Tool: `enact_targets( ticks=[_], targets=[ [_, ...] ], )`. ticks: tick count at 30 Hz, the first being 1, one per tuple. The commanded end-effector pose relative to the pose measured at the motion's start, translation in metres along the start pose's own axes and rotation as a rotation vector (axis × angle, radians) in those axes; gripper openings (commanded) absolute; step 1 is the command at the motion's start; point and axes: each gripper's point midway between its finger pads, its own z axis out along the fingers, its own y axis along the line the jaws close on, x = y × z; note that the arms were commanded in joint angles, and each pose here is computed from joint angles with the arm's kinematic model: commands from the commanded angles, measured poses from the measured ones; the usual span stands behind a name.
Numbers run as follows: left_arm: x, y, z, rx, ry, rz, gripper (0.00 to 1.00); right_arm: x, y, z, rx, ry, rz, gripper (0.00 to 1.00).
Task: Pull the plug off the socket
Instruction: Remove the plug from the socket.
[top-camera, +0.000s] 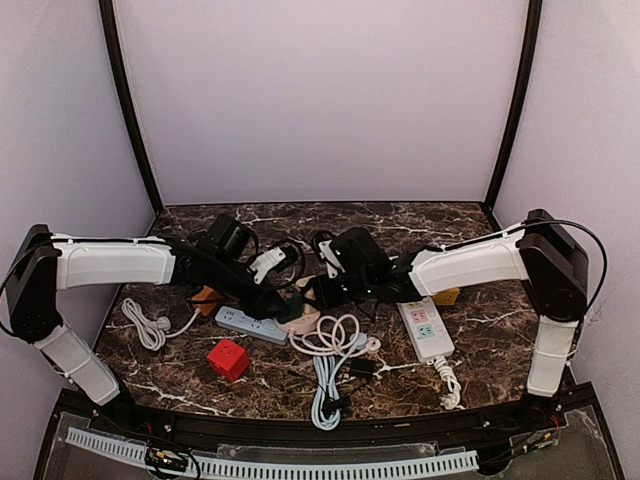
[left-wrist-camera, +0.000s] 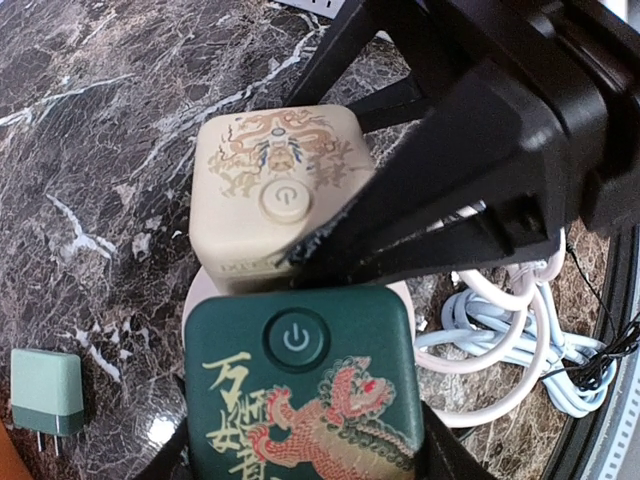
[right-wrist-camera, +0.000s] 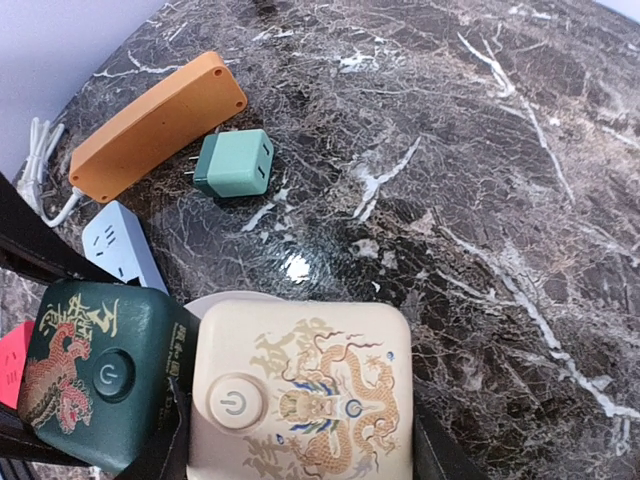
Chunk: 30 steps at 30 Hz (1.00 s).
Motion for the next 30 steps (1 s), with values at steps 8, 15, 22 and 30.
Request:
enact_targets(
  ticks=[8,15,22,30],
  targets=[
    [0.012,0.0,-0.003,0.127,0.042,-0.126,0.0,-0.023,0.017,-0.023,0.204,-0.18,-0.278,0.0],
    [0.017,0.005,-0.002,0.096,0.062,-0.108,0.01,-0.03,0.003,-0.027,0.142,-0.17,-0.089,0.0],
    [0.032,0.0,0.009,0.047,0.139,-0.036,0.01,-0.036,-0.022,-0.03,0.0,-0.114,0.203,0.0],
    [0.032,0.004,0.009,0.03,0.152,-0.055,0.0,-0.038,0.001,-0.036,0.061,-0.177,0.016,0.0]
  ],
)
